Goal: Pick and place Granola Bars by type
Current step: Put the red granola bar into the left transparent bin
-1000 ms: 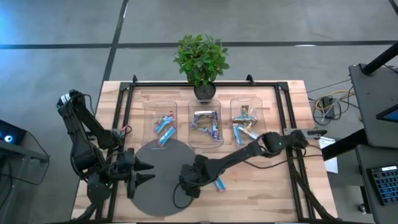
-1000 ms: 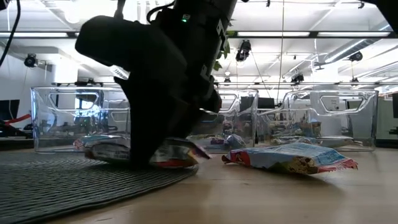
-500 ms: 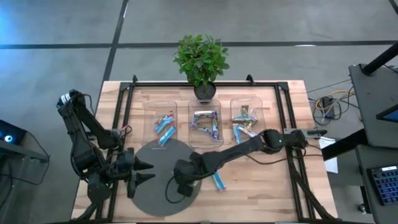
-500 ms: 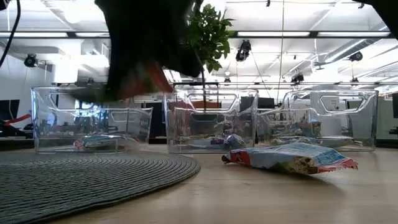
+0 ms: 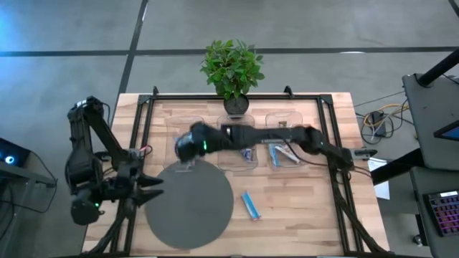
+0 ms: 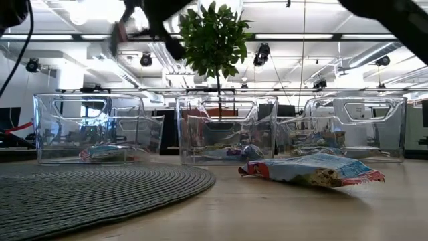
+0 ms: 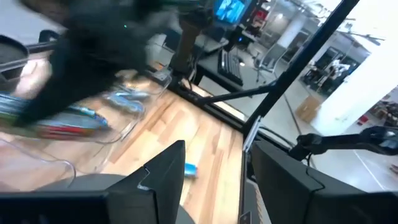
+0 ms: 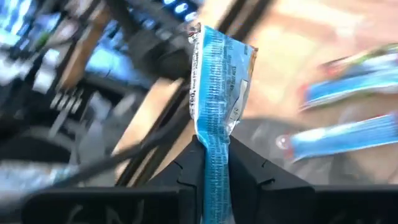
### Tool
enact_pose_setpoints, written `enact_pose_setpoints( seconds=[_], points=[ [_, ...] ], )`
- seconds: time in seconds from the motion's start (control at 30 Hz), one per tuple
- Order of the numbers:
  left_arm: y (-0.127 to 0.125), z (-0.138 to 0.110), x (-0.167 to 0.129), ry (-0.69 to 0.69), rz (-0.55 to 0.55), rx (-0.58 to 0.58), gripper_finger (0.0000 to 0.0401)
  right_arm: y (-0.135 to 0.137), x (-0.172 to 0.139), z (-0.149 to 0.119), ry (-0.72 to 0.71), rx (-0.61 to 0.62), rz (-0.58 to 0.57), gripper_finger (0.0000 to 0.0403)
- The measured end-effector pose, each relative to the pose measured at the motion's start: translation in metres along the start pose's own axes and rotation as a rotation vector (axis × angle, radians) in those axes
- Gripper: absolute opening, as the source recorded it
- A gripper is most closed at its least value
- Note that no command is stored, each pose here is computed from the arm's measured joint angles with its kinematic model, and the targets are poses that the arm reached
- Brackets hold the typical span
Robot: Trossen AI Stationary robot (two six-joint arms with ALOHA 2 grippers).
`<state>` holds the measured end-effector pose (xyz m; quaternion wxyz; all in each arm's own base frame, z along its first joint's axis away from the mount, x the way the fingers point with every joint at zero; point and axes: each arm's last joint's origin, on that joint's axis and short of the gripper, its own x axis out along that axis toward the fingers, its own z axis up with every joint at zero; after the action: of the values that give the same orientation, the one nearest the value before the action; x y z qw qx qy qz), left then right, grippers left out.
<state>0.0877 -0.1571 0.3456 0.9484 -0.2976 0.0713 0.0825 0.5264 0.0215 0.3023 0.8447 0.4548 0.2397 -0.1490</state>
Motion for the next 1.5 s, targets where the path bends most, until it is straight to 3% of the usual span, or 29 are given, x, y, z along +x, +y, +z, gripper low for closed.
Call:
enact_pose_setpoints(
  seconds=[0.13,0.23,0.4,0.5,0.67,0.87,1.03,1.17,1.3,1.5],
  points=[
    [0.002,0.003,-0.006,-0.012,-0.016,0.011,0.0170,-0.038,0.019,0.024,-0.027,0.133,-0.095,0.0075],
    [0.003,0.003,-0.006,-0.014,-0.013,0.022,0.0170,-0.049,0.025,0.029,-0.025,0.173,-0.112,0.0113],
    [0.007,0.002,-0.006,-0.013,0.002,0.037,0.0170,-0.040,0.019,0.028,-0.023,0.119,-0.068,0.0174],
    [0.011,0.002,-0.006,-0.014,0.012,0.042,0.0170,-0.030,0.015,0.021,-0.002,-0.022,-0.059,0.0200],
    [0.016,0.002,-0.007,-0.010,0.026,0.065,0.0170,-0.007,-0.016,-0.013,0.159,-0.323,-0.156,0.0214],
    [0.020,-0.002,-0.001,-0.026,0.061,0.064,0.0170,-0.009,-0.053,-0.082,0.489,-0.421,-0.482,0.0214],
    [0.029,-0.006,0.012,-0.005,0.121,0.020,0.0170,0.000,-0.082,-0.129,0.591,-0.393,-0.631,0.0215],
    [0.041,-0.007,0.033,0.090,0.210,-0.057,0.0170,0.003,-0.091,-0.156,0.573,-0.305,-0.716,0.0214],
    [0.048,-0.009,0.056,0.220,0.270,-0.039,0.0170,0.008,-0.102,-0.181,0.541,-0.221,-0.757,0.0215],
    [0.051,-0.009,0.072,0.285,0.285,0.018,0.0170,-0.010,-0.082,-0.214,0.568,-0.115,-0.781,0.0215]
  ],
)
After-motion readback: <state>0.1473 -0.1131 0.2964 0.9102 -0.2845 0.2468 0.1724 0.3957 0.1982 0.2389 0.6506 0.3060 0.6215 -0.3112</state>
